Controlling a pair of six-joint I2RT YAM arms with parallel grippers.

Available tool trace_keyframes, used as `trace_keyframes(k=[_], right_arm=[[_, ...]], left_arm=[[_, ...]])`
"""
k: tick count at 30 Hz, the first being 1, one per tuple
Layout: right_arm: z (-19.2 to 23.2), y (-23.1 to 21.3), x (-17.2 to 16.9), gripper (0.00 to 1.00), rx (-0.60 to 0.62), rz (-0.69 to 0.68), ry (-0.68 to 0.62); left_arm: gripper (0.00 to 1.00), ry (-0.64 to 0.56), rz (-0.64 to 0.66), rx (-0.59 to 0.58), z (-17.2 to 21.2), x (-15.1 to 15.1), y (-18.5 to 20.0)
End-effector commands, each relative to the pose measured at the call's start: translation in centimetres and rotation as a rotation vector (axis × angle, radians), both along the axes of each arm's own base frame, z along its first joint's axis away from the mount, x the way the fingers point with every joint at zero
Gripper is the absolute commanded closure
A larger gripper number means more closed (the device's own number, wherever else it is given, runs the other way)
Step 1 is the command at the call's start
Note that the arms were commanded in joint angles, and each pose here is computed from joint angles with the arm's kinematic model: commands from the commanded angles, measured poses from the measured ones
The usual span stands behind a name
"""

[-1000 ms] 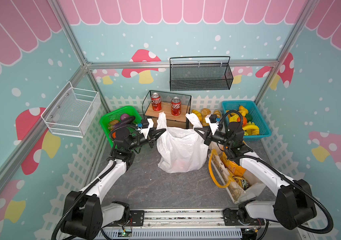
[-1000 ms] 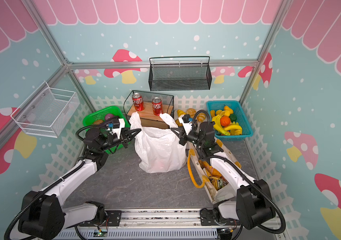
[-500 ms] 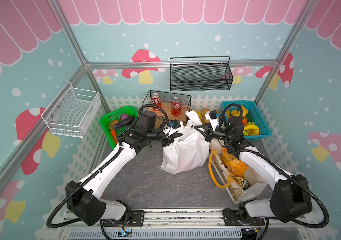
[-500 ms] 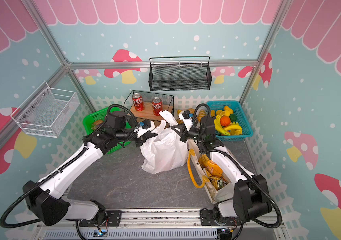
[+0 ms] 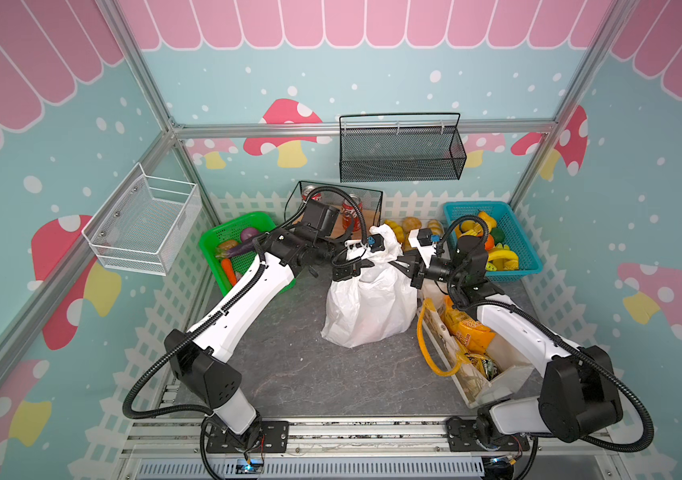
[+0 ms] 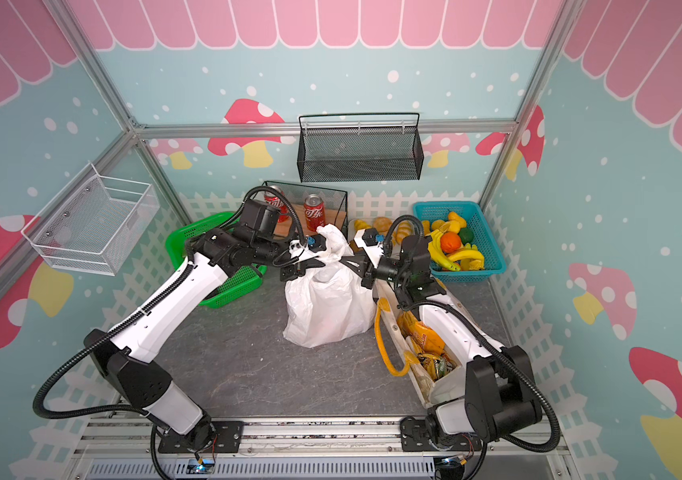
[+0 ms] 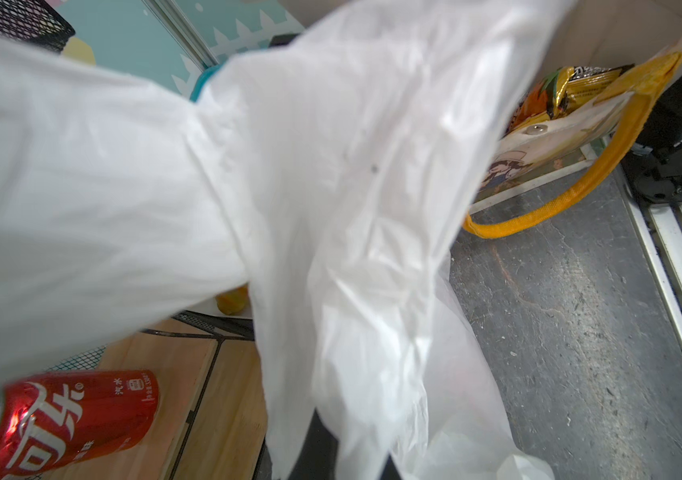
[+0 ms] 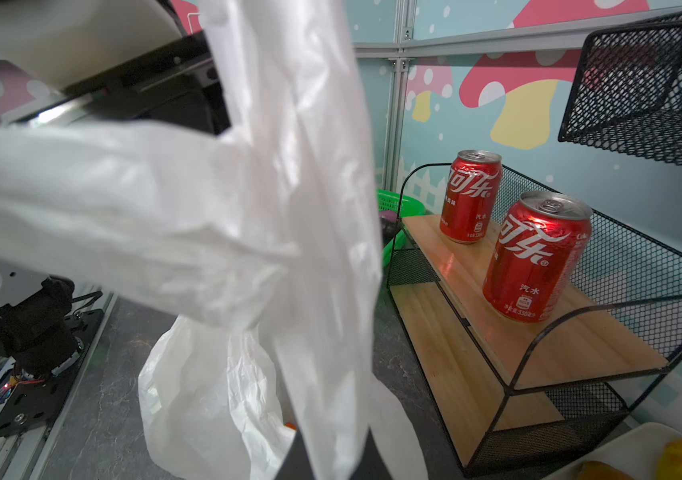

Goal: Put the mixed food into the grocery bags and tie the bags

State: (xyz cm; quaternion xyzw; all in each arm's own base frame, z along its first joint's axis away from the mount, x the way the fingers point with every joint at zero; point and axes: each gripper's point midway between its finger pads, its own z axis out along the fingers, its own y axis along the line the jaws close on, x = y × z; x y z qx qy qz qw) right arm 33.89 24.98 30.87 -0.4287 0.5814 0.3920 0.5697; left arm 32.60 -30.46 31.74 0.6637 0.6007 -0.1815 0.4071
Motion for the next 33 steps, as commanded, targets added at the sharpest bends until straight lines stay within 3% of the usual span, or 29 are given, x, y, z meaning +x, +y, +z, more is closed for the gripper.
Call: trace_keyframes(k=[1, 14, 33], right_arm=[[1.0, 0.2, -1.1, 0.87, 0.012, 0.064, -0.131], [0.4, 0.2, -1.0, 0.62, -0.035, 0.067, -0.223], [1.5, 0.6, -1.4, 0.58, -0.003, 0.115, -0.232]], left_arm=[[1.0, 0.014, -0.053, 0.045, -0.4, -0.8, 0.1], [1.0, 0.056, -0.106, 0.084, -0.9, -0.4, -0.5], [1.0, 0.054, -0.095, 0.14, -2.1, 0.6, -0.6]])
